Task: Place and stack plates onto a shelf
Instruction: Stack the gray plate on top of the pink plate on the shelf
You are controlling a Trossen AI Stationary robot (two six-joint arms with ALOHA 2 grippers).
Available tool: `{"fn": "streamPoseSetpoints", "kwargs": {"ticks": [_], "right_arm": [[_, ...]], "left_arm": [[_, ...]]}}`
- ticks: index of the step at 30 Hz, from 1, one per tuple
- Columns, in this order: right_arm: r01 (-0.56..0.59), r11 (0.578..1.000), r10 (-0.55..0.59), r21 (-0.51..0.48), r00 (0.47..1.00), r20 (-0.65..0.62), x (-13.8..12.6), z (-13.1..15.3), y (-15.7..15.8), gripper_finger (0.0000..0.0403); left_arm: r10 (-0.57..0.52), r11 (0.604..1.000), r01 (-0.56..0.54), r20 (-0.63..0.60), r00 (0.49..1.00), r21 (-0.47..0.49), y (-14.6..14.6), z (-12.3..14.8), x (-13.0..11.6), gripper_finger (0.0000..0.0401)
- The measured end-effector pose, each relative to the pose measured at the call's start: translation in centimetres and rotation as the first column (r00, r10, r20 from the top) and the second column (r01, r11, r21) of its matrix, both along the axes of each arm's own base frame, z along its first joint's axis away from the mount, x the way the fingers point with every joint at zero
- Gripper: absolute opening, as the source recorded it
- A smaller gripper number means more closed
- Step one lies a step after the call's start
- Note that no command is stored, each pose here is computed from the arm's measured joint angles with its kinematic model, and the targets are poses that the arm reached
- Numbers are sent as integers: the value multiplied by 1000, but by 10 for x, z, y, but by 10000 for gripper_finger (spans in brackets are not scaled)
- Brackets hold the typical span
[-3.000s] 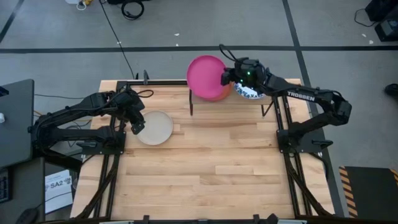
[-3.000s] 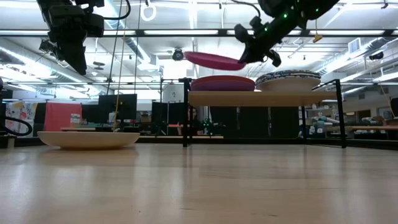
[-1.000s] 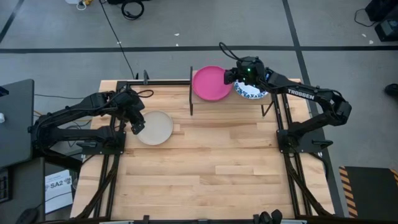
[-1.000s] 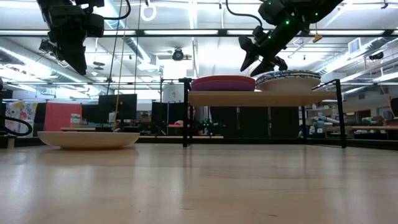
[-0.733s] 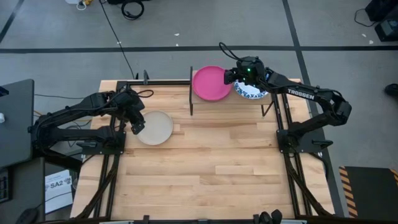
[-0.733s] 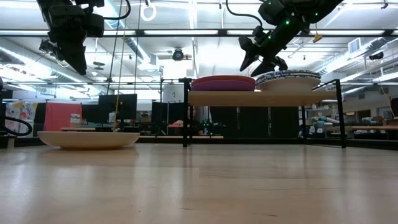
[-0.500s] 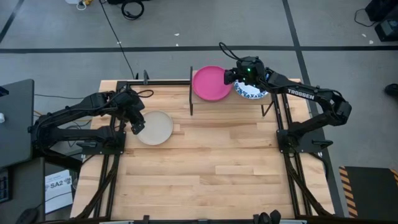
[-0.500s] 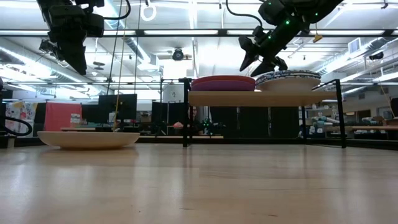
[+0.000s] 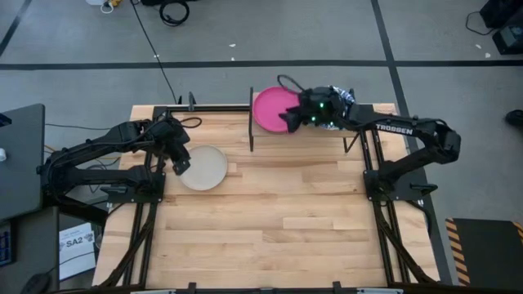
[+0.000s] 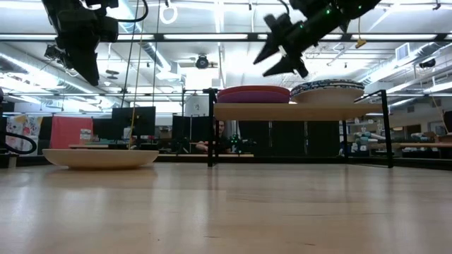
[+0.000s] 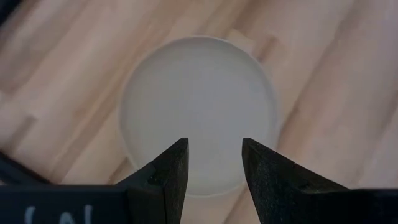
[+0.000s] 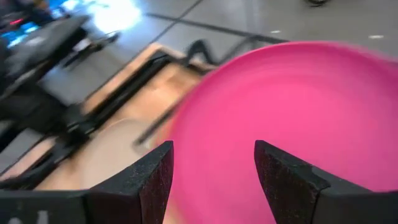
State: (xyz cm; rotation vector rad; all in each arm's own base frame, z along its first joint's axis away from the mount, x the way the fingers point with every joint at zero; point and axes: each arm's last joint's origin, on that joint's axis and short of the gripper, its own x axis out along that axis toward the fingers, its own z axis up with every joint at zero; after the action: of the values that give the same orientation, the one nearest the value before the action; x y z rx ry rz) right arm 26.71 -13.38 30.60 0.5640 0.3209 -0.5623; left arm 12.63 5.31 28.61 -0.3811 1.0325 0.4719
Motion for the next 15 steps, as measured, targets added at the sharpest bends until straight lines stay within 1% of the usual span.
{"fn": "streamPoseSetpoints", "kwargs": {"ticks": [4, 9, 15], "right_arm": [[-104, 994, 105, -19, 994, 23, 15, 3, 32, 229], [-202, 978, 204, -49, 978, 34, 28, 5, 74, 229], [-288, 955, 290, -73, 957, 24, 33, 5, 118, 229]], "left_arm": [[31, 998, -30, -22, 999, 54, 2, 0, -1, 155], [33, 998, -31, -24, 999, 56, 2, 0, 0, 155], [11, 998, -8, -49, 999, 68, 10, -5, 11, 155]]}}
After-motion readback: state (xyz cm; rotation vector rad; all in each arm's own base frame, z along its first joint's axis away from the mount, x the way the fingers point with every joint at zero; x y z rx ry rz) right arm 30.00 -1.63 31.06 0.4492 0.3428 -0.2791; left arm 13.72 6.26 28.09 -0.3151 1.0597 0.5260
